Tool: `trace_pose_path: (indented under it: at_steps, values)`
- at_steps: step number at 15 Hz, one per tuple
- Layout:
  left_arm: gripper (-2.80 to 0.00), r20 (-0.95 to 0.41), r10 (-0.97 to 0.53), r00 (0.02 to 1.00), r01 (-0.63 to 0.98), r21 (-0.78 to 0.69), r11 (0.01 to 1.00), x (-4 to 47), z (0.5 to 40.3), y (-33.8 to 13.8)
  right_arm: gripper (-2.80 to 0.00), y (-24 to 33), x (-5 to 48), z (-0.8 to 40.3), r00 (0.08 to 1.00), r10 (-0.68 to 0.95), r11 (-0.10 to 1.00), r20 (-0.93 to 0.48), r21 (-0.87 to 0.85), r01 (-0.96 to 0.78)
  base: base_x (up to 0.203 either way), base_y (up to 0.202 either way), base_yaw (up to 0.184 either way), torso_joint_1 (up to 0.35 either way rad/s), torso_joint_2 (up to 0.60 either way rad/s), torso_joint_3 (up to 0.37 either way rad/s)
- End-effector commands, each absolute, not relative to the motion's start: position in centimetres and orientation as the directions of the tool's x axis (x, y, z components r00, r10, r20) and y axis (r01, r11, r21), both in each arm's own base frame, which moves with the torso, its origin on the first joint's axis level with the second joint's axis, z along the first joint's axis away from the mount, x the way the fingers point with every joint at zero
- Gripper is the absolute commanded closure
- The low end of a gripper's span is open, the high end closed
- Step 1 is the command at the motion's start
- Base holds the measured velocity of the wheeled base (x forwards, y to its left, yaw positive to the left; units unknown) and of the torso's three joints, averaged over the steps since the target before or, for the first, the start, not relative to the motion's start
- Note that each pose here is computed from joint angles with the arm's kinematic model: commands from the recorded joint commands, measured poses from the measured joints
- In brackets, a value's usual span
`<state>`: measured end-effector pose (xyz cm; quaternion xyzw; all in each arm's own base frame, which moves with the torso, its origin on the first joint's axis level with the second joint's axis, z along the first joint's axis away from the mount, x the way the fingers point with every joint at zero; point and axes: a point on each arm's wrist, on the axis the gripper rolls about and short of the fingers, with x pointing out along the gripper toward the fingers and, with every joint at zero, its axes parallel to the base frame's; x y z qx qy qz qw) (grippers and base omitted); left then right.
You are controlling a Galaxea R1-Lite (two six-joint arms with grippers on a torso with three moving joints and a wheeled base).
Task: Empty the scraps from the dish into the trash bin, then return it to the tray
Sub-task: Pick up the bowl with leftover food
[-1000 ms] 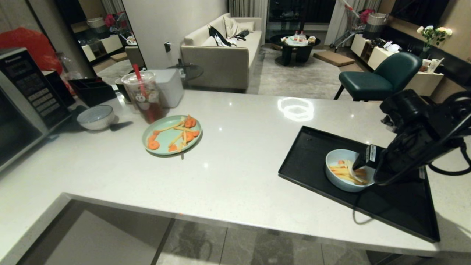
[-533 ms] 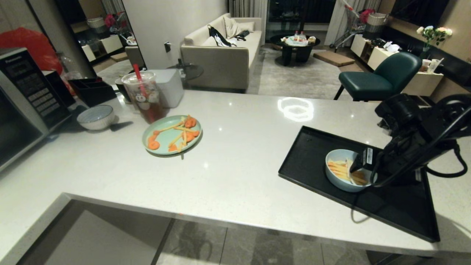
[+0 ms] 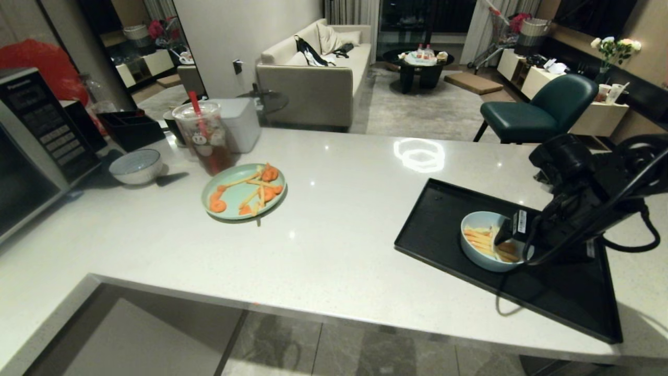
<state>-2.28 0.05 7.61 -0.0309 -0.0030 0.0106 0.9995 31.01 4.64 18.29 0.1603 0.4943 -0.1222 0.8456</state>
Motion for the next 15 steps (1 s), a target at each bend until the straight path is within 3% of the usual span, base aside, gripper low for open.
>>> trace_pose_path:
  at_steps: [1,4,5,15]
  values:
    - [0.0,0.005,0.022,1.0,-0.022,-0.062,0.998,-2.27,7.61,0.05,-2.8,4.65,30.96,18.27,0.479,-0.049,0.918,-0.877,0.149,0.367,0.0,0.0,0.0,0.0,0.0,0.0]
    - [0.0,0.005,0.021,1.0,-0.021,-0.063,0.998,-2.27,7.61,0.06,-2.8,4.69,30.92,18.32,0.48,-0.048,0.918,-0.876,0.15,0.366,0.0,0.0,0.0,0.0,0.0,0.0]
    - [0.0,0.005,0.022,1.0,-0.022,-0.063,0.998,-2.27,7.61,0.05,0.0,4.69,30.92,18.32,0.48,-0.048,0.919,-0.876,0.15,0.366,0.0,0.0,0.0,0.0,0.0,0.0]
    - [0.0,0.005,0.022,1.0,-0.022,-0.063,0.998,-2.27,7.61,0.05,0.0,4.67,30.98,18.23,0.479,-0.062,0.918,-0.876,0.138,0.372,0.0,0.0,0.0,0.0,0.0,0.0]
